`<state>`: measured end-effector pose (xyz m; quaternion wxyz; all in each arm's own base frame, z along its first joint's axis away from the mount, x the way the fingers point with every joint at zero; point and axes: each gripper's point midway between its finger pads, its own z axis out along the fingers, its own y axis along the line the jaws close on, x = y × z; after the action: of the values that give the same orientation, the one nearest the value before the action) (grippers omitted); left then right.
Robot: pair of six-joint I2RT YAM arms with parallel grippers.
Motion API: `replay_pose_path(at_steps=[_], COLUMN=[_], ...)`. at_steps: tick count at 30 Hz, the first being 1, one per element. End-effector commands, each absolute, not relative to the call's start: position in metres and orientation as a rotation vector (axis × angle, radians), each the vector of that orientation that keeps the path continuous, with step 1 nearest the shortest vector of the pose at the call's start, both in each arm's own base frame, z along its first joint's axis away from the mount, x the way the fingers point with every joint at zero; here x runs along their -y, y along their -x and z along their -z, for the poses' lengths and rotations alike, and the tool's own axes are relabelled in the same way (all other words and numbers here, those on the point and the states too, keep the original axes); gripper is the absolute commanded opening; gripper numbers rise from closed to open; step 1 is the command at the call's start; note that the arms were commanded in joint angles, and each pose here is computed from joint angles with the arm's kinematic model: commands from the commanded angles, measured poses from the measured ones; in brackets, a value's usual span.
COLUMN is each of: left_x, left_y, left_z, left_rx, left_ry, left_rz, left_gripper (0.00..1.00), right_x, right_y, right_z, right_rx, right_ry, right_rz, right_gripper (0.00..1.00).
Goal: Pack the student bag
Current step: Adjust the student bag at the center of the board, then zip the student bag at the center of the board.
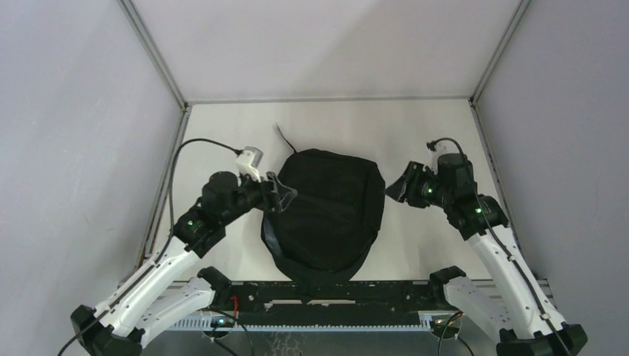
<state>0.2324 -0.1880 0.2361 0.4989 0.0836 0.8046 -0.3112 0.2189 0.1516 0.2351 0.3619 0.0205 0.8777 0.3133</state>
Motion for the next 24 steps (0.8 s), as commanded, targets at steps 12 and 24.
replay_pose_path(at_steps=[12, 24], left_x=[0.272, 0.267], left_y=[-0.214, -0.213], left_z=[-0.244, -0.231], left_rx=[-1.919, -1.944], left_ry=[-0.536, -0.519], left_rz=[0.872, 0.849], left_gripper=[0.7, 0.7], right_x=[-0.185, -0.182], right_y=[-0.173, -0.168], right_z=[-0.163, -0.121], right_rx=[-2.485, -2.626], right_ry=[-0.263, -0.296], right_rz=[-0.935, -0.702], right_gripper=[0.42, 0.44])
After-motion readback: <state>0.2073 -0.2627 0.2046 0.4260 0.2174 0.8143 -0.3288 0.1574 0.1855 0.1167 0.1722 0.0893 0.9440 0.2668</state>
